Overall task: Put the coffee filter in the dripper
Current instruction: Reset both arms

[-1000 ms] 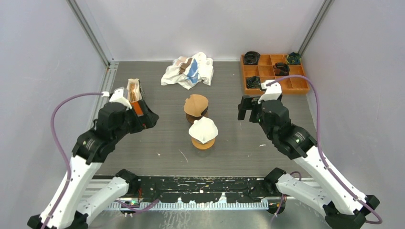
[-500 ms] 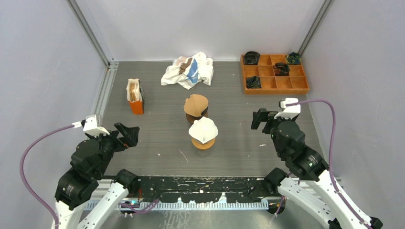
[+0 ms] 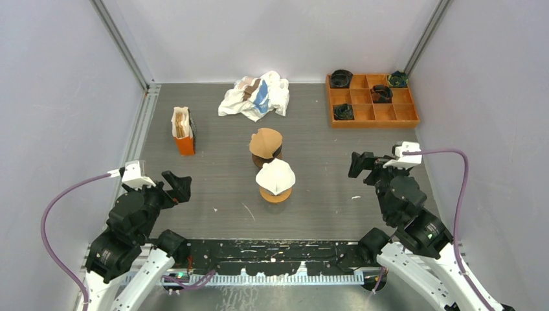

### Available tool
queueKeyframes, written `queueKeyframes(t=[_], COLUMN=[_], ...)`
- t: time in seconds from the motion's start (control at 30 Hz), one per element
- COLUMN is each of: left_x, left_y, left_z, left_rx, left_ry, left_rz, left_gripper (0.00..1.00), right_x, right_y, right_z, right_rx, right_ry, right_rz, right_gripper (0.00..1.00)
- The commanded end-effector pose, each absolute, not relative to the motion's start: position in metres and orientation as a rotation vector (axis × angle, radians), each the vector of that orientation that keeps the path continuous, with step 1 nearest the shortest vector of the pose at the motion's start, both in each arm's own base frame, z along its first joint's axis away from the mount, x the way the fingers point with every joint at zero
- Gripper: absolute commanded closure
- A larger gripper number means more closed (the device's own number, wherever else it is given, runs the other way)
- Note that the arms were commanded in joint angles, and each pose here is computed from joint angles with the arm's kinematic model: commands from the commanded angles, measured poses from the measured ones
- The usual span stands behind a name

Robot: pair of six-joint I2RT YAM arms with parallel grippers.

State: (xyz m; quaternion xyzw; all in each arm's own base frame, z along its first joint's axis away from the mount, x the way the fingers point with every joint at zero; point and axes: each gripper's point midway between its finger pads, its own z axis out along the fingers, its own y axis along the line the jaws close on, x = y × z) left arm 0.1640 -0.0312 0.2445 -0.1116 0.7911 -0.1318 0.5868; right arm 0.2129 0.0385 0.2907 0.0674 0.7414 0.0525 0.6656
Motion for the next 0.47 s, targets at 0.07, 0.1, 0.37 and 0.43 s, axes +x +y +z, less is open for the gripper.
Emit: queueKeyframes(t=[0.07,0.1,0.37,0.43], left_x=[0.1713,0.1711,0.1710,0.1708], left_y=[-0.0293,-0.0295,-0.0286,-0.0282], left_z=[0.2644,0.2644,0.2652,0.2653], left_rx=[-0.280,-0.278,-0.280,-0.281], left_ry=[1.769,1.767,1.764,1.760], left_rz=[-0.312,-0.315,-0.311,-0.311], left_gripper=[0.01,0.01,0.01,0.01], right_x=[0.2111,0.2108,0.2103,0.2119], right_y=[0.0309,0.0308,0.0285,0.0298], right_z=[0.3112,0.3113,0.3125,0.3116], right_rx=[0.195,0.196,0.205,0.204], right_ry=[1.585,1.583,1.577,1.583], right_rz=[0.135,0.137,0.131,0.128], right_gripper=[0.00,0.00,0.00,0.00])
